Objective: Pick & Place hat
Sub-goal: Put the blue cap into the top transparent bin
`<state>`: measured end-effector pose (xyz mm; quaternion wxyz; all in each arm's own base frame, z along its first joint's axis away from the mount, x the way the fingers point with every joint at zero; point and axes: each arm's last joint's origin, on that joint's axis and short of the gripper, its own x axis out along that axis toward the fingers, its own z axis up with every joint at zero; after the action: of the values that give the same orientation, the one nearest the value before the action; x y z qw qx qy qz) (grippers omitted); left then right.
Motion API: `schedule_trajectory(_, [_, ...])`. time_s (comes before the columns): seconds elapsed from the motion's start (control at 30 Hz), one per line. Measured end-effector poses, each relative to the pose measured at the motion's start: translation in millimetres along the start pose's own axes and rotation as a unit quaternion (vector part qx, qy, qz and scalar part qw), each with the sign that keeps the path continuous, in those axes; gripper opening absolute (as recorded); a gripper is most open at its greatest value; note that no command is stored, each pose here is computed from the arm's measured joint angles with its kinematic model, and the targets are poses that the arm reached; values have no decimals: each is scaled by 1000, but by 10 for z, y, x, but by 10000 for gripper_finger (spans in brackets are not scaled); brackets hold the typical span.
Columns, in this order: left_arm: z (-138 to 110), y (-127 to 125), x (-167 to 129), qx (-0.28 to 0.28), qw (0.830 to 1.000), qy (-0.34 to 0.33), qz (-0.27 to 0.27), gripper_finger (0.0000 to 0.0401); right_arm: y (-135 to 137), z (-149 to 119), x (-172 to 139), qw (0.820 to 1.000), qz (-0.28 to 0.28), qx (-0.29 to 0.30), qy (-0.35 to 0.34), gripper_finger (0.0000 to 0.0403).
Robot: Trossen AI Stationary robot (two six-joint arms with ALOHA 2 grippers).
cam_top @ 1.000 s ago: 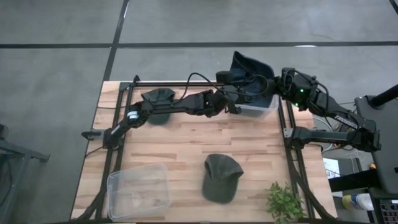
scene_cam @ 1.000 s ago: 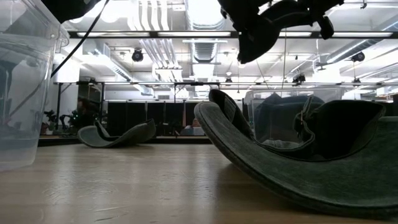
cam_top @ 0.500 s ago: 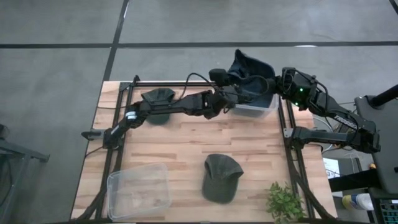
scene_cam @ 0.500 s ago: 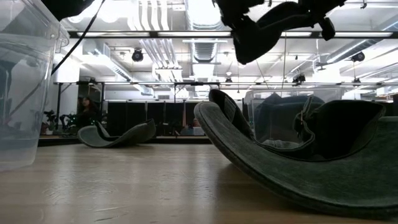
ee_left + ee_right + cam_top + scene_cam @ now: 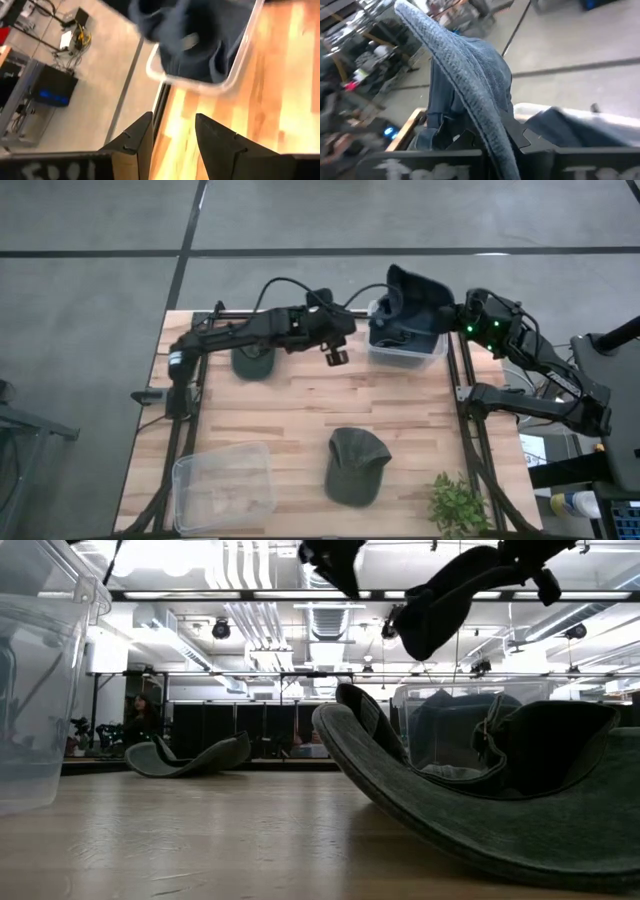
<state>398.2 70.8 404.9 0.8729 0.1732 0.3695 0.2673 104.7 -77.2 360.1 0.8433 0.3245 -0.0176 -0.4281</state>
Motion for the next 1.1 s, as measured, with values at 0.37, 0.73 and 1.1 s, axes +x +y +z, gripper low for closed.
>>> schedule_trajectory(0.37, [-722, 72, 43, -50, 998, -5, 26, 140, 60, -47, -206, 966, 186, 95, 154, 9])
schedule_trajectory(0.73, [-1100, 26, -73, -64, 992, -96, 55, 140, 186, -28, -346, 873, 360, 139, 297, 11])
schedule_trajectory(1.1, [-1180, 15, -106, -38, 992, -105, 52, 140, 129, -81, -152, 934, 261, 82, 229, 12])
